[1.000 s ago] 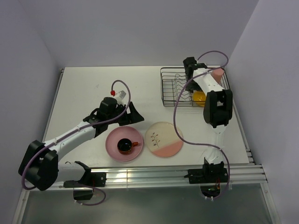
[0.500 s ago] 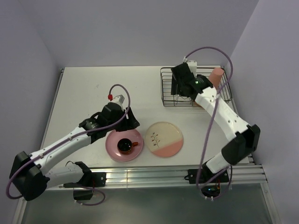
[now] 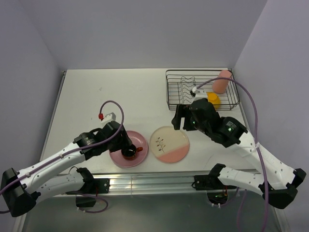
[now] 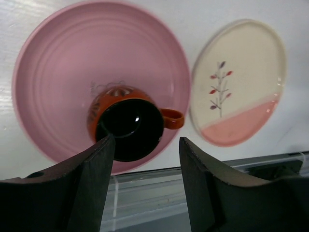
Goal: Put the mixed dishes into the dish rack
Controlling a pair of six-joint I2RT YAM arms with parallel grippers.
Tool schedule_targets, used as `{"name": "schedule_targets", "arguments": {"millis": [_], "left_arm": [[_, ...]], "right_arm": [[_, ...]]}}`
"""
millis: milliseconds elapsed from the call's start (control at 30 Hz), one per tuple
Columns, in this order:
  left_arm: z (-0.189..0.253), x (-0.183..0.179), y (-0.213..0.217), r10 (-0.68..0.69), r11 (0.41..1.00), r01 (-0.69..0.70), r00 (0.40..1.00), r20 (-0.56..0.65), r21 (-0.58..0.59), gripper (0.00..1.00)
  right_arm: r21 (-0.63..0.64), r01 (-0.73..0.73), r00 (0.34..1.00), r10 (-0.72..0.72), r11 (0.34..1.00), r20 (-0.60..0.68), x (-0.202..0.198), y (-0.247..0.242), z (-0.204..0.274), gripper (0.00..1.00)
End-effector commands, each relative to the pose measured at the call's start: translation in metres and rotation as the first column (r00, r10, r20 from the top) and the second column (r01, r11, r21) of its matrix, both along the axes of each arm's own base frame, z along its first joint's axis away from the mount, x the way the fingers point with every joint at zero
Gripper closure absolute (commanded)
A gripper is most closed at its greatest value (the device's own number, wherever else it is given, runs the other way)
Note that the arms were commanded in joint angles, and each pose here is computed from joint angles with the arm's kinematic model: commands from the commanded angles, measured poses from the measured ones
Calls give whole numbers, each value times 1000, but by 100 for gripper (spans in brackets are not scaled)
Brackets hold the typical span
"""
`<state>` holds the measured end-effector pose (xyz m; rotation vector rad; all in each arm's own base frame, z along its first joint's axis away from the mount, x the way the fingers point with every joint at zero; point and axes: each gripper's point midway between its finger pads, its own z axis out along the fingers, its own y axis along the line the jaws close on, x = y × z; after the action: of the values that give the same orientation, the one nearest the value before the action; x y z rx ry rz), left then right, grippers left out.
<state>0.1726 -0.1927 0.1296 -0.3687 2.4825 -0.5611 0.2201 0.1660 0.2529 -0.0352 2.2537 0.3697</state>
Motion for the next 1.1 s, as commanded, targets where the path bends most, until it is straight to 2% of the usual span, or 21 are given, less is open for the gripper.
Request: {"name": "schedule_targets", "arguments": {"millis": [0,100,233,467,767,967,1000,1067], "left_arm": [[-17,-6,16,92,994,-89,995,-49,64,39],[-26,-6,21,127,986,-118,989,-75,115,39],[-41,-6,28,160,972,-138,982,-100,192,39],[-63,-11,23,158,972,-127,975,-153,197,44],[-82,-14,14,131,972,-85,970,-205,220,57],[-87,-12,10,111,967,-54,970,-218,250,87],[-87,-12,10,112,965,-54,970,-218,258,99],[-83,-11,9,111,964,-55,972,-207,259,100]], "right_arm": [[180,-145,988,152,973,-22,-25,38,2,15],[264,-220,973,230,939,-6,-43,50,5,15],[295,-247,967,254,923,15,-58,44,8,16],[297,-256,966,257,920,37,-72,28,13,16],[297,-267,964,260,917,65,-78,18,22,16],[298,-277,960,274,914,51,-80,21,14,16],[299,-283,958,281,911,51,-81,22,13,16],[301,-287,957,285,910,49,-82,22,13,15]]}}
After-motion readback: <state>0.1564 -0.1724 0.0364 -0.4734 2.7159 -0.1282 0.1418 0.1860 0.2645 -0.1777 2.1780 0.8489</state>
